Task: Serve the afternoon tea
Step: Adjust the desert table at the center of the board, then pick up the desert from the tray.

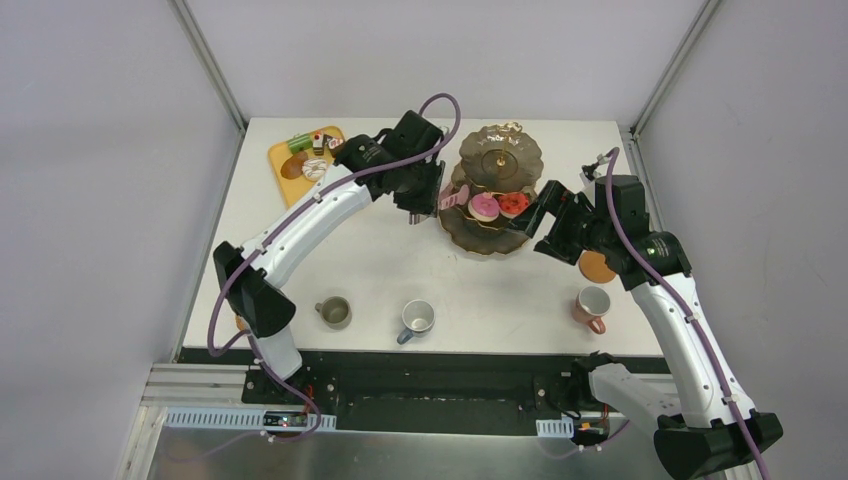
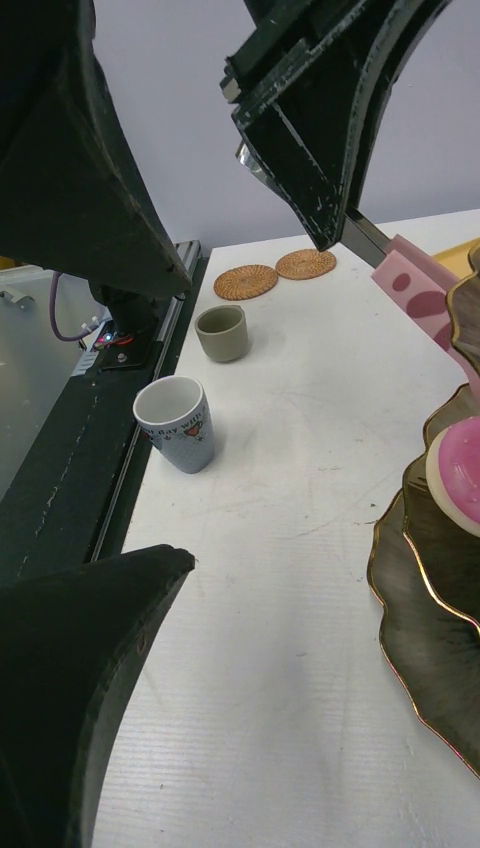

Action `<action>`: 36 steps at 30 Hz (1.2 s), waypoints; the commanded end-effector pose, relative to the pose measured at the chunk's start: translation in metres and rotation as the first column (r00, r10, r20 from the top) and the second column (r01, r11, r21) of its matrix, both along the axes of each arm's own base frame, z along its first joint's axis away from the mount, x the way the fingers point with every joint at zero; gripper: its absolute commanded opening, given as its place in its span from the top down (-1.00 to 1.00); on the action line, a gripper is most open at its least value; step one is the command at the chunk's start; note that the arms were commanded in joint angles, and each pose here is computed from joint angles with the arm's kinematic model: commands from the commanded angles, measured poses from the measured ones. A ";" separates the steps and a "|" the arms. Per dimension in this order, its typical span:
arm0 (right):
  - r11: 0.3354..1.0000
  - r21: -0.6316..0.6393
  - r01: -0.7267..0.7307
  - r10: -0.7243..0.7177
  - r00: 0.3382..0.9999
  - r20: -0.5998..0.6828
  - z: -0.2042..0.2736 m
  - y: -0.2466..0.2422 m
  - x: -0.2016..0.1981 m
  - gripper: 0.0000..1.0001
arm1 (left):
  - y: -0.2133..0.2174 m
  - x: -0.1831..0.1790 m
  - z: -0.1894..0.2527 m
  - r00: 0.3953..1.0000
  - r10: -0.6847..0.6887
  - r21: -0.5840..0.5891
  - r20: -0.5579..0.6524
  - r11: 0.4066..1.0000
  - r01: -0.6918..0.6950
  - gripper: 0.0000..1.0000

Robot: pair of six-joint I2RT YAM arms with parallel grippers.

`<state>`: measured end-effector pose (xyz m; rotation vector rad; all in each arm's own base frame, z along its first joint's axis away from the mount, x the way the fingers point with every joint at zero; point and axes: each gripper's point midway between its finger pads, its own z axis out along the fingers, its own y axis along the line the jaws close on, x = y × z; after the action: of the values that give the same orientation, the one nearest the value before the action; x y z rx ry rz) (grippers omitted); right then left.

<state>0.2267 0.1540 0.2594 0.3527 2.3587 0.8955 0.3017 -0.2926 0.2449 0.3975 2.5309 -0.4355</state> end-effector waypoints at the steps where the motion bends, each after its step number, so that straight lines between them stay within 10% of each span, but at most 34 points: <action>1: 1.000 0.024 -0.011 0.010 0.999 0.043 0.011 0.003 0.000 -0.98 | 0.007 -0.013 0.023 0.999 0.023 -0.047 0.025 0.999 -0.022 0.80; 13: 0.999 0.026 -0.019 0.018 0.999 0.048 0.013 0.005 0.002 -0.98 | 0.078 0.020 0.075 0.950 0.236 0.032 0.205 0.968 -0.248 0.71; 25: 1.000 0.008 -0.023 0.023 0.999 0.043 0.012 0.003 0.003 -0.98 | 0.232 0.076 0.029 0.854 0.513 0.135 0.089 0.843 -0.521 0.58; 36: 1.000 -0.018 -0.003 0.004 1.000 0.026 0.008 0.000 0.006 -0.98 | 0.277 0.133 -0.017 0.841 0.540 0.156 0.004 0.831 -0.534 0.45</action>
<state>0.2292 0.1543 0.2542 0.3543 2.3788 0.8842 0.4165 -0.0152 0.2187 -0.3495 2.6064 0.0239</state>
